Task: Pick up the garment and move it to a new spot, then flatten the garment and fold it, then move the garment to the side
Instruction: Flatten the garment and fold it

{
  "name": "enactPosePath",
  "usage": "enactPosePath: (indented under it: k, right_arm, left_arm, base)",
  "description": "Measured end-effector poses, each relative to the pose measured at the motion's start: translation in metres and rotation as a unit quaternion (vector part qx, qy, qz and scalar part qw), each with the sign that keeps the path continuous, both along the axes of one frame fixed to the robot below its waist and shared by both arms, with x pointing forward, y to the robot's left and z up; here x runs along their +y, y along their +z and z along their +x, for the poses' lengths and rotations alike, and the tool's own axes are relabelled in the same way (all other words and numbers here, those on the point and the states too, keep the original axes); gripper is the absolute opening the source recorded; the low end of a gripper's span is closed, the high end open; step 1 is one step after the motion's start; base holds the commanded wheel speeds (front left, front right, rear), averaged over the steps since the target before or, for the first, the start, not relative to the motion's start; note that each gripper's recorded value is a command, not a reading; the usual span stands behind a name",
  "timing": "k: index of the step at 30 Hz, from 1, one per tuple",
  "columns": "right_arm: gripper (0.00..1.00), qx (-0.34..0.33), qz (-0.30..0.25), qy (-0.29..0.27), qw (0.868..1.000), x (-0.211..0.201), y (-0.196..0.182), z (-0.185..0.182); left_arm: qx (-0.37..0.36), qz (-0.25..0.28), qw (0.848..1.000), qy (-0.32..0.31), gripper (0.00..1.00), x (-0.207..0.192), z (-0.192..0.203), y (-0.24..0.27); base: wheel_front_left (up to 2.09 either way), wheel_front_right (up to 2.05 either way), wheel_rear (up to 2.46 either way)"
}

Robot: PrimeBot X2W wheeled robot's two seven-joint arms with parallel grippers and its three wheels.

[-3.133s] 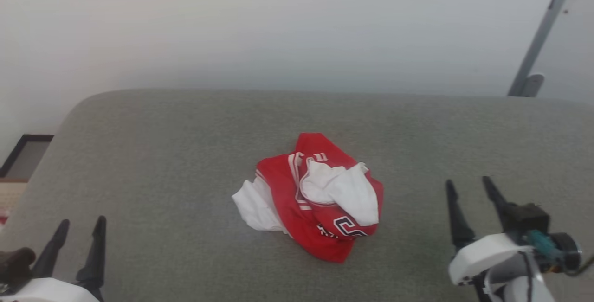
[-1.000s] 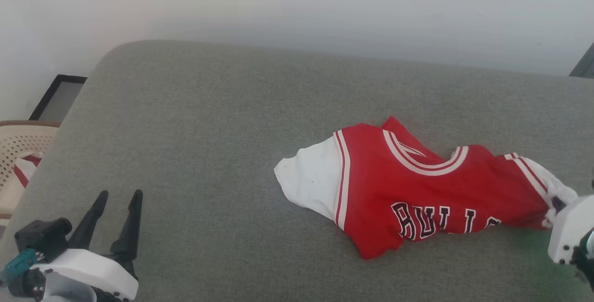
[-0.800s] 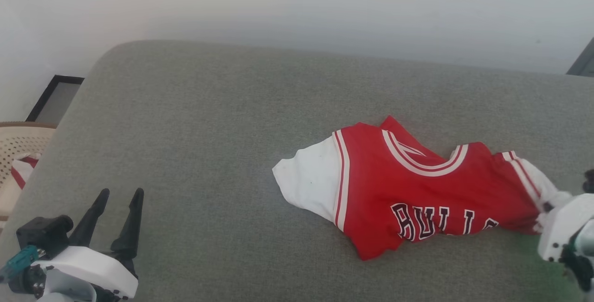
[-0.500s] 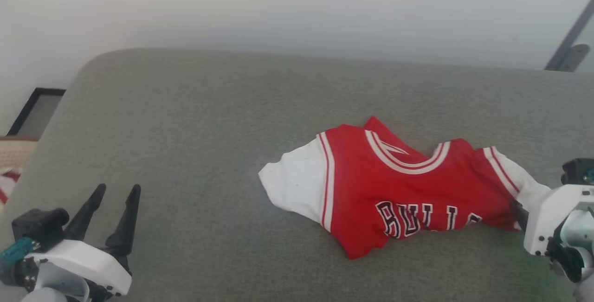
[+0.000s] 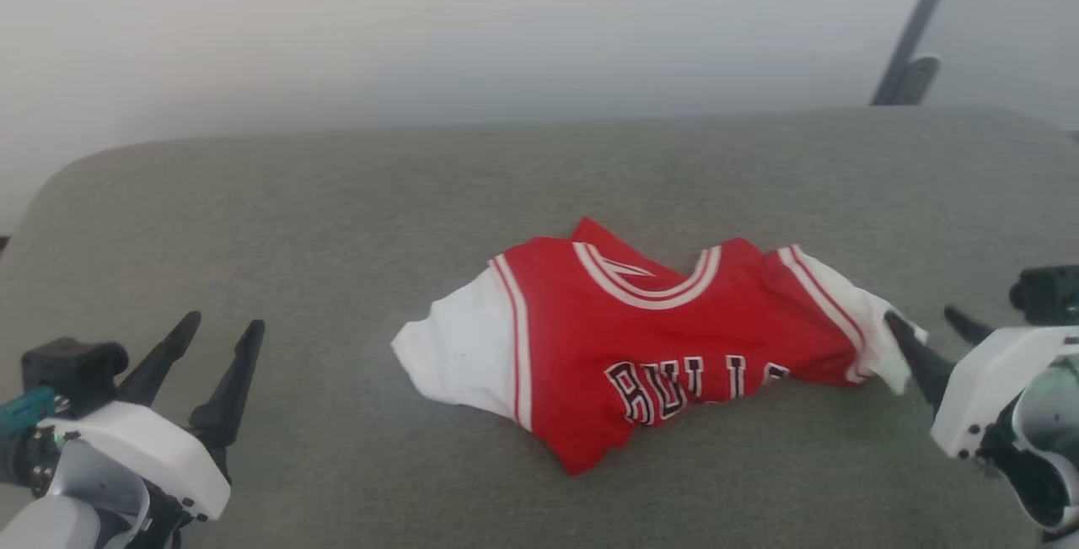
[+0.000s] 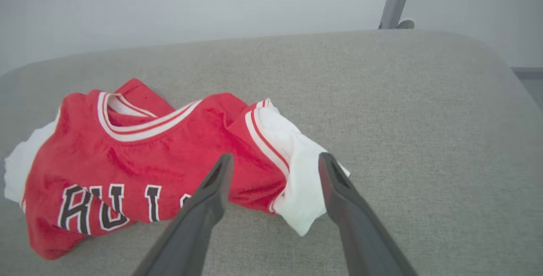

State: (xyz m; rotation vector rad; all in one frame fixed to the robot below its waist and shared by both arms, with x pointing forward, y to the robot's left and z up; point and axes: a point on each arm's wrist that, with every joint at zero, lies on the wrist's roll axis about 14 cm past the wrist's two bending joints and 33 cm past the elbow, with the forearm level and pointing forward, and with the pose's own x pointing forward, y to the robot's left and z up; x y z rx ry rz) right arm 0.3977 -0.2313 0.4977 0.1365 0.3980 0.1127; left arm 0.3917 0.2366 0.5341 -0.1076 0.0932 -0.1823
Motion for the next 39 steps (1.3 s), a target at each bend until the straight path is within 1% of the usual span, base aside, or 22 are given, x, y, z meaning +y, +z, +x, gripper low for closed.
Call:
enactPosePath:
  k: [3,8,11,12,14,16,19,23,29,32,36,39]
  right_arm:
    - [1.00,-0.062,-0.012,-0.030,0.998,-0.017,0.027,-0.002]
    - [1.00,-0.157,-0.041,-0.083,0.983,-0.042,0.060,-0.002]
    - [1.00,-0.197,-0.062,-0.104,0.973,-0.050,0.071,0.003]
    - [1.00,-0.197,-0.062,-0.104,0.973,-0.050,0.071,0.003]
    - [1.00,-0.211,-0.069,-0.114,0.968,-0.052,0.072,0.006]
    - [1.00,-0.217,-0.079,-0.117,0.966,-0.053,0.069,0.009]
    - [1.00,-0.219,-0.075,-0.124,0.965,-0.051,0.062,0.016]
    - [1.00,-0.204,-0.074,-0.125,0.968,-0.047,0.046,0.022]
    - [1.00,-0.187,-0.076,-0.120,0.972,-0.044,0.031,0.031]
    - [1.00,-0.181,-0.079,-0.118,0.973,-0.043,0.026,0.034]
    - [1.00,-0.167,-0.082,-0.113,0.976,-0.042,0.019,0.038]
    - [1.00,-0.156,-0.087,-0.108,0.978,-0.041,0.014,0.040]
  left_arm:
    - [0.011,0.003,1.000,-0.030,1.00,-0.017,0.010,-0.001]
    - [0.049,0.011,0.996,-0.076,1.00,-0.045,0.025,-0.014]
    - [0.082,0.015,0.992,-0.096,1.00,-0.057,0.034,-0.029]
    - [0.082,0.015,0.992,-0.096,1.00,-0.057,0.034,-0.029]
    - [0.108,0.021,0.988,-0.106,1.00,-0.063,0.040,-0.041]
    - [0.134,0.027,0.984,-0.115,1.00,-0.069,0.044,-0.054]
    - [0.164,0.032,0.978,-0.126,1.00,-0.078,0.053,-0.068]
    - [0.218,0.043,0.965,-0.136,1.00,-0.087,0.057,-0.094]
    - [0.271,0.053,0.951,-0.140,1.00,-0.096,0.063,-0.120]
    - [0.304,0.074,0.940,-0.137,1.00,-0.093,0.062,-0.137]
    - [0.331,0.092,0.929,-0.134,1.00,-0.094,0.065,-0.149]
    - [0.344,0.094,0.925,-0.133,1.00,-0.096,0.068,-0.154]
  base:
    - [0.00,0.00,0.00]
    - [0.00,0.00,0.00]
    - [0.00,0.00,0.00]
    - [0.00,0.00,0.00]
    - [0.00,0.00,0.00]
    - [0.00,0.00,0.00]
    - [0.00,0.00,0.00]
    - [0.00,0.00,0.00]
    - [0.00,0.00,0.00]
    - [0.00,0.00,0.00]
    - [0.00,0.00,0.00]
    - [0.00,0.00,0.00]
